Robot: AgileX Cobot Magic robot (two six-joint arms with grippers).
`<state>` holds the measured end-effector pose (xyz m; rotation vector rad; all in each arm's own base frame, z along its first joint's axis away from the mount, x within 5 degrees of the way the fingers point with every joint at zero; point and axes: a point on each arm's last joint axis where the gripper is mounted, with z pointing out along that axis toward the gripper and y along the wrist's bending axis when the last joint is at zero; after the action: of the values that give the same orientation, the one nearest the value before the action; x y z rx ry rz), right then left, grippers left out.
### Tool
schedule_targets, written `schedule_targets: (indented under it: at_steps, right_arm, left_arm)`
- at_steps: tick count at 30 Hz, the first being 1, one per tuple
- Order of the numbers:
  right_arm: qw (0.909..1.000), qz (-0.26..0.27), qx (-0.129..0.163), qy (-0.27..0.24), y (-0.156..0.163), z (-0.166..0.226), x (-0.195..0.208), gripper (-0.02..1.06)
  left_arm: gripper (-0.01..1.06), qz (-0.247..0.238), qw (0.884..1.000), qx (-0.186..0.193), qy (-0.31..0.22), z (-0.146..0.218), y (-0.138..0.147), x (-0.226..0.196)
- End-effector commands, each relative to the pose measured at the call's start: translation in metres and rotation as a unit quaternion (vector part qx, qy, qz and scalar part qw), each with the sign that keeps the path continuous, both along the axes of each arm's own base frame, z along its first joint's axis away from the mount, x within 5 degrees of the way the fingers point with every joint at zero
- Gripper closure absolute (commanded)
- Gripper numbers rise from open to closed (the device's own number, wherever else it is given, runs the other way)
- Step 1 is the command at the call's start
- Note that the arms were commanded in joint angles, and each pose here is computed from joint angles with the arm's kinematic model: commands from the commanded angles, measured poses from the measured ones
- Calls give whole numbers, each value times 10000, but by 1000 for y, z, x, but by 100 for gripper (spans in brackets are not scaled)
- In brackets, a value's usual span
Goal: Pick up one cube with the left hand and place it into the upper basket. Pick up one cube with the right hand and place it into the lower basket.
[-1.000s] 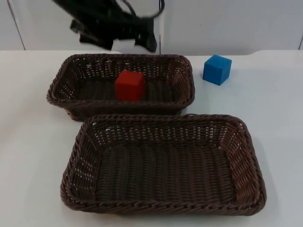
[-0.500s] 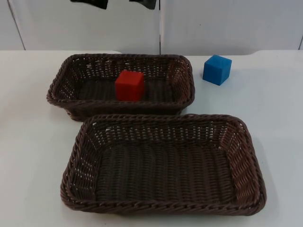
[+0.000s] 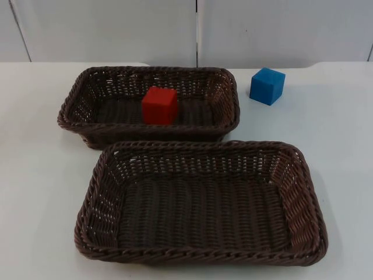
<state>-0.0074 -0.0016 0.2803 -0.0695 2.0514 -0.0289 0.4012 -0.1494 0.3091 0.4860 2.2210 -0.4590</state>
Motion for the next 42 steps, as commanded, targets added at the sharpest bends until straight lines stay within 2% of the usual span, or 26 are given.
schedule_targets:
  at_steps: [1, 21, 32, 42]
  right_arm:
    - [10000, -40, -25, -36, 0, 0, 0, -1]
    - [10000, -40, -25, -36, 0, 0, 0, -1]
    - [10000, -40, -25, -36, 0, 0, 0, -1]
    - [10000, -34, -16, -36, 0, 0, 0, -1]
  left_arm:
    - [6, 33, 9999, -21, -135, 8, 3, -13]
    - [6, 143, 9994, 26, -302, 21, 38, -115]
    - [6, 129, 9951, -123, -970, 50, 64, -196]
    - [6, 226, 9922, -137, -1221, 37, 85, -254]
